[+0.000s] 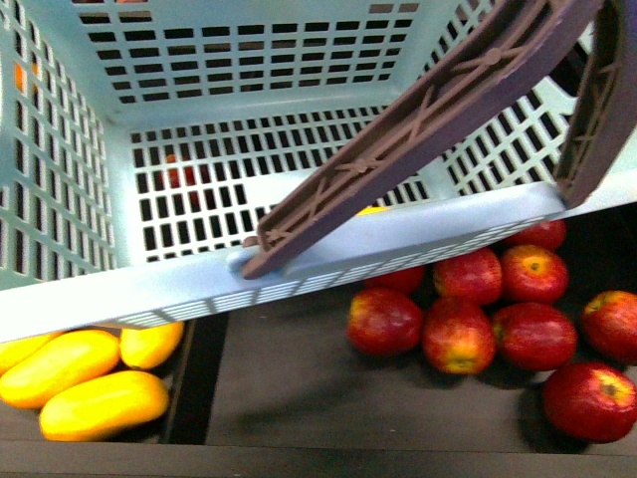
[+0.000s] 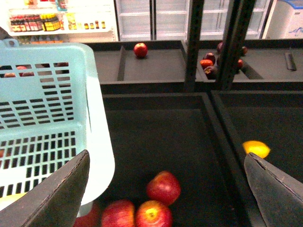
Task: Pick lemon and mango into basket
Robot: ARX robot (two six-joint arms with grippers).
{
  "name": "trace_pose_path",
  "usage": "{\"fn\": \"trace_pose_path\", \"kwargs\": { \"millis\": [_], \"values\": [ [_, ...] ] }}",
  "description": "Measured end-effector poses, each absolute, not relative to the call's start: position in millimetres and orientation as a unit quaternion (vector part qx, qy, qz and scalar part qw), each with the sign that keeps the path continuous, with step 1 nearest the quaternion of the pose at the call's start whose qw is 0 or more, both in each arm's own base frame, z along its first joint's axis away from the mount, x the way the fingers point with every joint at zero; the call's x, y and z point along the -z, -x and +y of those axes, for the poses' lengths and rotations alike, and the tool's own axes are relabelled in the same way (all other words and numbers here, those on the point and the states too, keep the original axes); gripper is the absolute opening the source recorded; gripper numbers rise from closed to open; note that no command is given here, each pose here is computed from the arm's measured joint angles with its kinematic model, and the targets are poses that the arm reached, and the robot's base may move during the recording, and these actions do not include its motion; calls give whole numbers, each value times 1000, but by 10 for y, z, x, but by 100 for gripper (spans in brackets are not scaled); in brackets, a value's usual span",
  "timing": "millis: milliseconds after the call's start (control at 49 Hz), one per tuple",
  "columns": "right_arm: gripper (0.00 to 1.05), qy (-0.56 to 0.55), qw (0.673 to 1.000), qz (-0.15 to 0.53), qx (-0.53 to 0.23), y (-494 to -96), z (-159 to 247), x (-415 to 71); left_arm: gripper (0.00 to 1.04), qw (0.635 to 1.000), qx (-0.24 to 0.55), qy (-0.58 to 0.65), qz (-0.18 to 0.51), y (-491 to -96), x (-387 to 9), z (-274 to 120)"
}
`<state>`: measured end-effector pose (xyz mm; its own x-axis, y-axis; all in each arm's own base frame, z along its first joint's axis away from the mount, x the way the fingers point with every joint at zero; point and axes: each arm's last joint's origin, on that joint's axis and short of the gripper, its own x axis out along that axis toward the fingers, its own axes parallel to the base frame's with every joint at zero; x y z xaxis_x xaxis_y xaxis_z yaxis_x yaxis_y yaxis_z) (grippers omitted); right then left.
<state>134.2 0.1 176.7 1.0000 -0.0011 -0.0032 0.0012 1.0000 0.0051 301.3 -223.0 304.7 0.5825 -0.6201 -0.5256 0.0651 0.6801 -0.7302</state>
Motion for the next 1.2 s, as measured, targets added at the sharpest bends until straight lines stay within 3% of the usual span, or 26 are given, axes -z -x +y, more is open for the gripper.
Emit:
{"fn": "trace_pose_path", "kwargs": {
  "millis": [1203],
  "values": [
    [96, -2, 1000, 4, 0, -1336, 1, -1749, 29, 822, 207, 342, 405, -3023, -3054, -2212]
  ]
}}
